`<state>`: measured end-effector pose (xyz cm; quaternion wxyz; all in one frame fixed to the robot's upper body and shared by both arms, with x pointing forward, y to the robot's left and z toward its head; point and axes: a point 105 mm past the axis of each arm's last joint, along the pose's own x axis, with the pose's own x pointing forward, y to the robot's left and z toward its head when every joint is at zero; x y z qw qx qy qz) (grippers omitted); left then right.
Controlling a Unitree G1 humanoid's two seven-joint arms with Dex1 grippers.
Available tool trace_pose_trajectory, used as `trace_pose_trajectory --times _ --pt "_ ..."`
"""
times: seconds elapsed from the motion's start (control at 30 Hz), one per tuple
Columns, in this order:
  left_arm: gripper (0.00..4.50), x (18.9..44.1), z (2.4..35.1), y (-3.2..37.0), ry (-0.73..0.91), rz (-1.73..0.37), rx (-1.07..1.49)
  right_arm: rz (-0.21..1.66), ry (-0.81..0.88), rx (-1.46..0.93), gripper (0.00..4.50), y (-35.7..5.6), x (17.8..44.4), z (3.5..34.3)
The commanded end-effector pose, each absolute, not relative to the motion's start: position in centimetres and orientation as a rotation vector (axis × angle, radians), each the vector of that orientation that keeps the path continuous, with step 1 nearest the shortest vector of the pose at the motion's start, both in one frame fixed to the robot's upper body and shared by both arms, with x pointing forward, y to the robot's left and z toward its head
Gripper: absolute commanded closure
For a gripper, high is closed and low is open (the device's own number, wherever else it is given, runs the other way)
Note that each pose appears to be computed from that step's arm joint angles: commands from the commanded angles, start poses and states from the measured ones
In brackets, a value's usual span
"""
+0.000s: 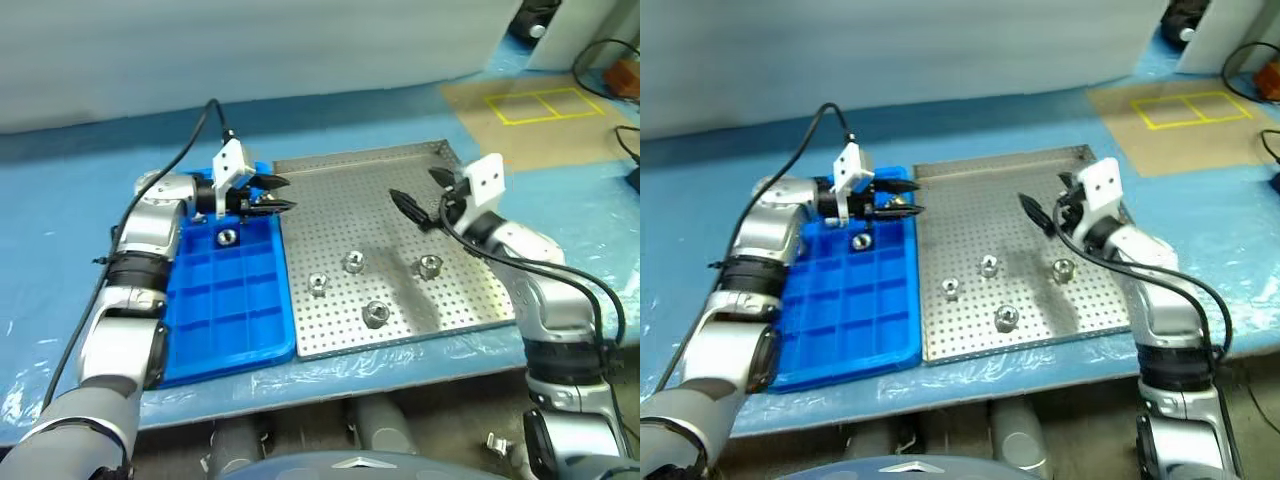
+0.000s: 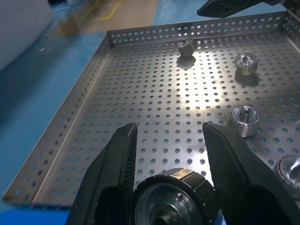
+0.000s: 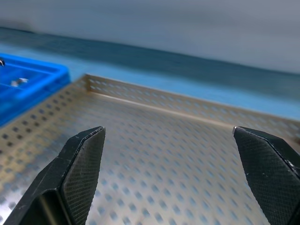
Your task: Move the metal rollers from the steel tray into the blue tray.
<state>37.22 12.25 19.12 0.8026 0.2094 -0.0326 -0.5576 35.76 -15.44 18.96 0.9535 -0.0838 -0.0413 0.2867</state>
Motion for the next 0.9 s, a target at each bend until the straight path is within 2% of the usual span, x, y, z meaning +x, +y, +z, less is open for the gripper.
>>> trace_pose_trajectory --times 0.03,0.17,0.5,0.7,0.9 --pt "2.62 36.5 21.8 13.2 -0.149 -1.123 0.481 0.652 -0.13 -0.182 0.0 -14.0 36.3 19.9" --pt "2.62 34.8 22.5 16.1 -0.134 -0.992 0.453 0.796 -0.155 -0.173 0.0 -10.3 37.5 20.4" --pt "2.62 30.2 18.7 19.3 0.028 -0.83 0.379 0.982 -0.159 -0.15 0.0 -5.7 37.8 19.9" --pt "2.62 29.1 15.7 19.5 0.098 -0.793 0.361 1.038 -0.154 -0.143 0.0 -4.5 37.8 19.5" --pt "2.62 29.4 14.0 20.4 0.125 -0.744 0.342 1.076 -0.138 -0.137 0.0 -4.1 37.1 19.0"
